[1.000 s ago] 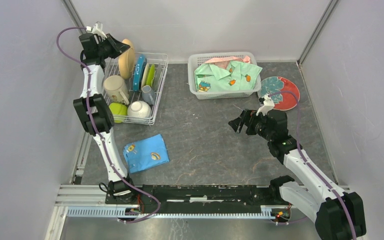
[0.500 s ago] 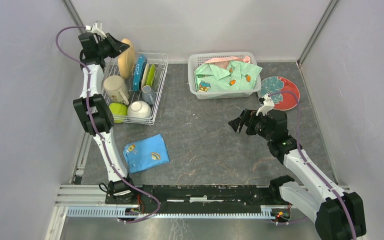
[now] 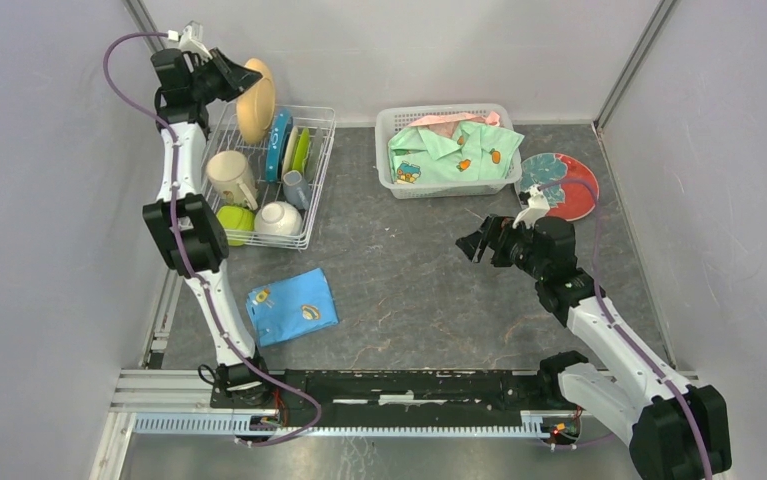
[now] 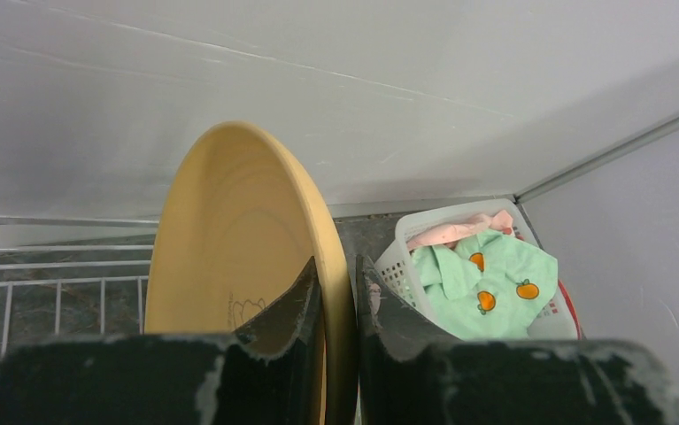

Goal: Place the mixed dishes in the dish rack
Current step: Insert the plate into the dish rack.

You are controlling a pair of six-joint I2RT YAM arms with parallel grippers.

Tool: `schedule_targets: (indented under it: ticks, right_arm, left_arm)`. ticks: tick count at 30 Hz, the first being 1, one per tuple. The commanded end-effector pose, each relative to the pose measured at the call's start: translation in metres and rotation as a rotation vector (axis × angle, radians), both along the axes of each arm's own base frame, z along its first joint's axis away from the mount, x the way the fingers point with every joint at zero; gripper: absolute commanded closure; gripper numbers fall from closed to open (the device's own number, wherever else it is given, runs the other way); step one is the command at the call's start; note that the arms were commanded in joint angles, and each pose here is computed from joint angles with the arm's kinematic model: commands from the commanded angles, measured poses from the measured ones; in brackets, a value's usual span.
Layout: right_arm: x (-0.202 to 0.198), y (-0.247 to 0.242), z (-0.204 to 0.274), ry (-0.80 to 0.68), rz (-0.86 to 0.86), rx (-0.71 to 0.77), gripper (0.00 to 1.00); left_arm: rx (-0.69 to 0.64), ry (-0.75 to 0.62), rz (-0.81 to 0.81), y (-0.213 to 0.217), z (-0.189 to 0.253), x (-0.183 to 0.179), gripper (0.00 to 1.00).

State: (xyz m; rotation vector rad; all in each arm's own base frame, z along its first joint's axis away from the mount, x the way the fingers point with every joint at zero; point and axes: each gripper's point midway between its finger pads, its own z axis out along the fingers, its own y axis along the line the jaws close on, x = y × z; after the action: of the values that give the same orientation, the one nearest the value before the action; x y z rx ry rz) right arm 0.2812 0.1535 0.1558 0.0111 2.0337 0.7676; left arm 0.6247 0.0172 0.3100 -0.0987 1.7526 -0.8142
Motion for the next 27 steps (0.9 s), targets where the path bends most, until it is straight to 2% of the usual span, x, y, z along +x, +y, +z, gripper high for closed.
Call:
schedule_targets:
  ticks: [1, 18, 24, 27]
  right_arm:
    - [0.01, 0.004, 0.032, -0.07, -0.005, 0.03, 0.02]
    - [0.004, 0.005, 0.033, -0.078, 0.002, 0.046, 0.02]
    - [0.001, 0.009, 0.034, -0.083, 0.021, 0.06, 0.02]
    - [0.0, 0.009, 0.035, -0.089, 0.026, 0.058, 0.02]
  left_arm:
    - [-0.014, -0.065, -0.032, -0.013, 0.053, -0.022, 0.98]
    - [-0.034, 0.056, -0.033, -0.014, -0.027, -0.023, 0.98]
    - [-0.018, 0.095, -0.042, -0.014, -0.056, -0.022, 0.86]
    - [-0.018, 0.095, -0.048, -0.015, -0.055, -0.021, 0.7]
